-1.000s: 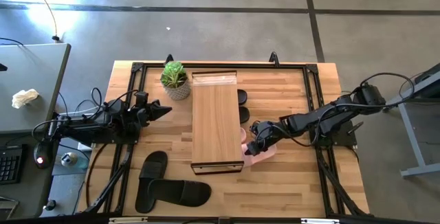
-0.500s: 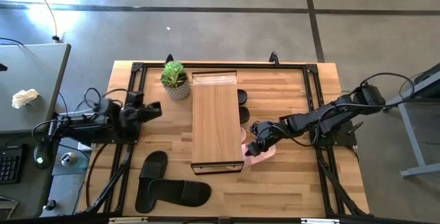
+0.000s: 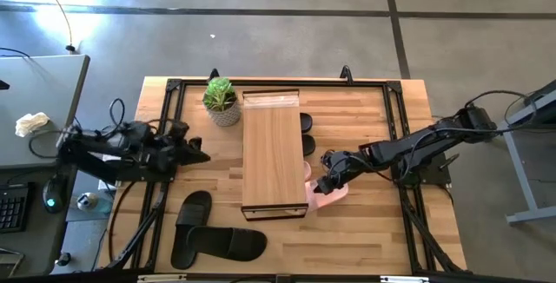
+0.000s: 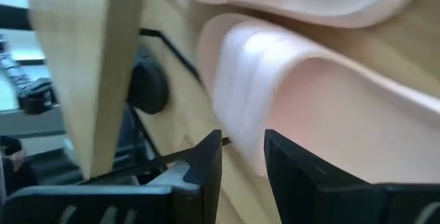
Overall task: Pick and place slides into the shelf
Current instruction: Move the pink slide under the shelf
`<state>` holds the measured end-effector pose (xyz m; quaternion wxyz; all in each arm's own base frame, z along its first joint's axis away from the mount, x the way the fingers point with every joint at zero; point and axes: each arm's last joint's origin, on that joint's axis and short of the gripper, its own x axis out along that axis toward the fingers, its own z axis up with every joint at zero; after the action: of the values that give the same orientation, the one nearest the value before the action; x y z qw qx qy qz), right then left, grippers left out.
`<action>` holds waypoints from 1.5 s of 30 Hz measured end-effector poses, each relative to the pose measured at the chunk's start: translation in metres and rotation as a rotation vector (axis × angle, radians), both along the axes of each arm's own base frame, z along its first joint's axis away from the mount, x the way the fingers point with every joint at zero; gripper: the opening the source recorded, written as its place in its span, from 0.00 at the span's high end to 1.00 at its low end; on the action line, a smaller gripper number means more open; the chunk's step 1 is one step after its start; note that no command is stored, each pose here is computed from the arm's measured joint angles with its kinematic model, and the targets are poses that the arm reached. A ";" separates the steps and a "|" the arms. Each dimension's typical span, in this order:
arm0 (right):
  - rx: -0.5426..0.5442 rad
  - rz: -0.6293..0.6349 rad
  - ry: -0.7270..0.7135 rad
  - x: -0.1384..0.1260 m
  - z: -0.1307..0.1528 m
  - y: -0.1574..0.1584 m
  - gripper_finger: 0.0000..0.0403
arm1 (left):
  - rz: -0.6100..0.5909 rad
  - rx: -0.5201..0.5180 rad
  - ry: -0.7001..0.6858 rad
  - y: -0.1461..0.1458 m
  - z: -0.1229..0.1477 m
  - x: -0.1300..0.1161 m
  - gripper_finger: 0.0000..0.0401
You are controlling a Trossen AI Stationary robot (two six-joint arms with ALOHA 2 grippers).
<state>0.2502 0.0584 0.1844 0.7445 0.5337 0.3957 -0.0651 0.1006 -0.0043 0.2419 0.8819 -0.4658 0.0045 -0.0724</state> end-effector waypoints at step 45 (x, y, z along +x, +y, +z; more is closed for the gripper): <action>-0.269 -0.155 0.196 -0.025 -0.002 -0.069 0.99 | 0.168 0.375 0.895 -0.079 -0.105 0.116 1.00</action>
<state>0.2257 -0.0104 0.1820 0.7598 0.4494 0.4117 -0.2264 0.2164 -0.0833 0.1371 0.8649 -0.2834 0.3581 0.2082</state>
